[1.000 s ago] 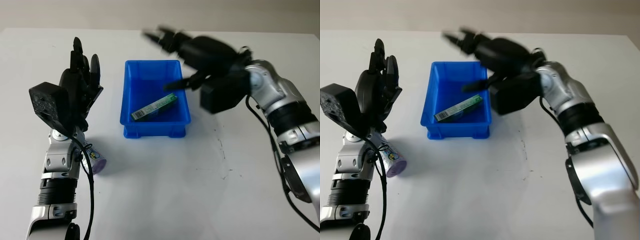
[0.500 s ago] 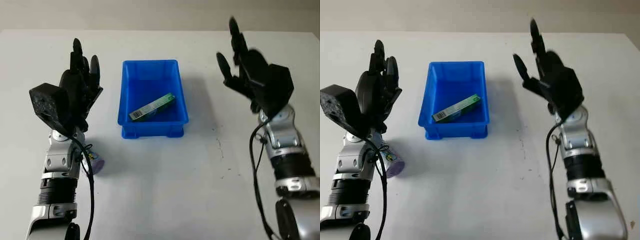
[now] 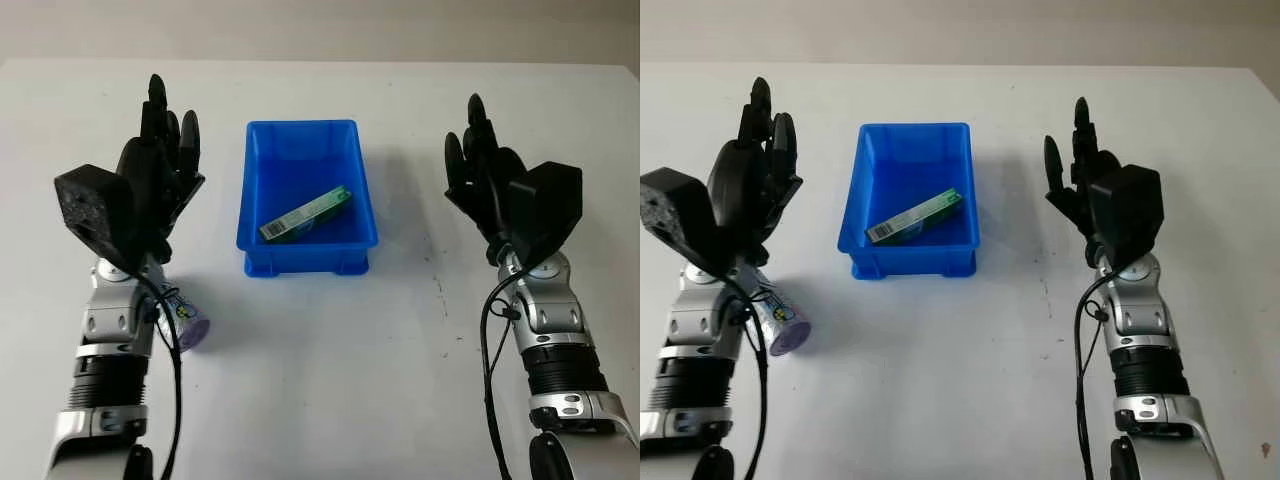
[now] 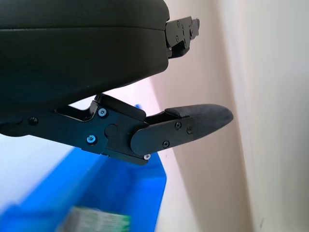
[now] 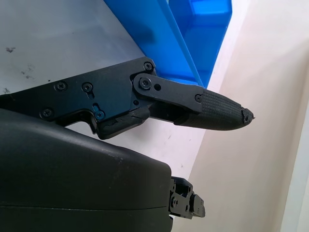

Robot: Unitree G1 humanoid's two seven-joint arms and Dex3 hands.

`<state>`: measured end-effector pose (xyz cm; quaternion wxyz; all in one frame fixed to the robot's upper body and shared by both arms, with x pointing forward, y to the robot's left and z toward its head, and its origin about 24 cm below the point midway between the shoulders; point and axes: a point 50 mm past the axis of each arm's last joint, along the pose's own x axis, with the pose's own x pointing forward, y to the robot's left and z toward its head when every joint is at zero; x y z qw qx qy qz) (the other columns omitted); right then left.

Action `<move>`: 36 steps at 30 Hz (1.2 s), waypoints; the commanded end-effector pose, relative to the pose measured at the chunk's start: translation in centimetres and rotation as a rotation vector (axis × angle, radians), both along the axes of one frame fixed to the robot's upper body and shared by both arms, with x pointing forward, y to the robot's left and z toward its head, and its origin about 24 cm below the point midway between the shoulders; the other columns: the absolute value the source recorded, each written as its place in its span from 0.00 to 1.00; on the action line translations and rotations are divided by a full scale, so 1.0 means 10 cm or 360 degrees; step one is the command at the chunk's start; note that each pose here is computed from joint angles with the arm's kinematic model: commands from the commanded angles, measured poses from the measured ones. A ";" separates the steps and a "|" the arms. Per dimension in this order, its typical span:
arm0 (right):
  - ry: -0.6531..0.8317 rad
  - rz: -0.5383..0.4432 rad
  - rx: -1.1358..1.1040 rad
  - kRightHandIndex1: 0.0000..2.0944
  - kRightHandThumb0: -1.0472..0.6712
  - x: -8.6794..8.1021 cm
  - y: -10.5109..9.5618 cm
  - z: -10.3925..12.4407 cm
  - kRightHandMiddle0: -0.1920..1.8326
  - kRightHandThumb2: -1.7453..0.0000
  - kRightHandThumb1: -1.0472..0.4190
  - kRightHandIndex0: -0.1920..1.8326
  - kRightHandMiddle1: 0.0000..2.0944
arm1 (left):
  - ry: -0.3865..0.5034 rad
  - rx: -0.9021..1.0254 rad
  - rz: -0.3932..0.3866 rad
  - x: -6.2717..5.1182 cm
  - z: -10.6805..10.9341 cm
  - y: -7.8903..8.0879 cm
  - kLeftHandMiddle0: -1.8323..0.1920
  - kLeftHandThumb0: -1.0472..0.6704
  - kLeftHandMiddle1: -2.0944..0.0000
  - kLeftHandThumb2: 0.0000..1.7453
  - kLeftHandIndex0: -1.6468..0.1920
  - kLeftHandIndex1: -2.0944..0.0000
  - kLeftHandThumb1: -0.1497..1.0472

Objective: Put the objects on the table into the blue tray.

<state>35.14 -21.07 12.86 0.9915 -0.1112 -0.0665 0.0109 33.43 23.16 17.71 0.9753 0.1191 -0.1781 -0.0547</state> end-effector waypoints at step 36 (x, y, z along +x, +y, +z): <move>-0.0057 0.0039 0.0055 0.00 0.17 -0.02 -0.09 0.12 0.00 0.61 0.00 0.00 0.00 | 0.0267 0.2397 -0.0568 -1.00 0.30 0.14 0.92 0.27 0.97 0.03 0.91 0.96 0.72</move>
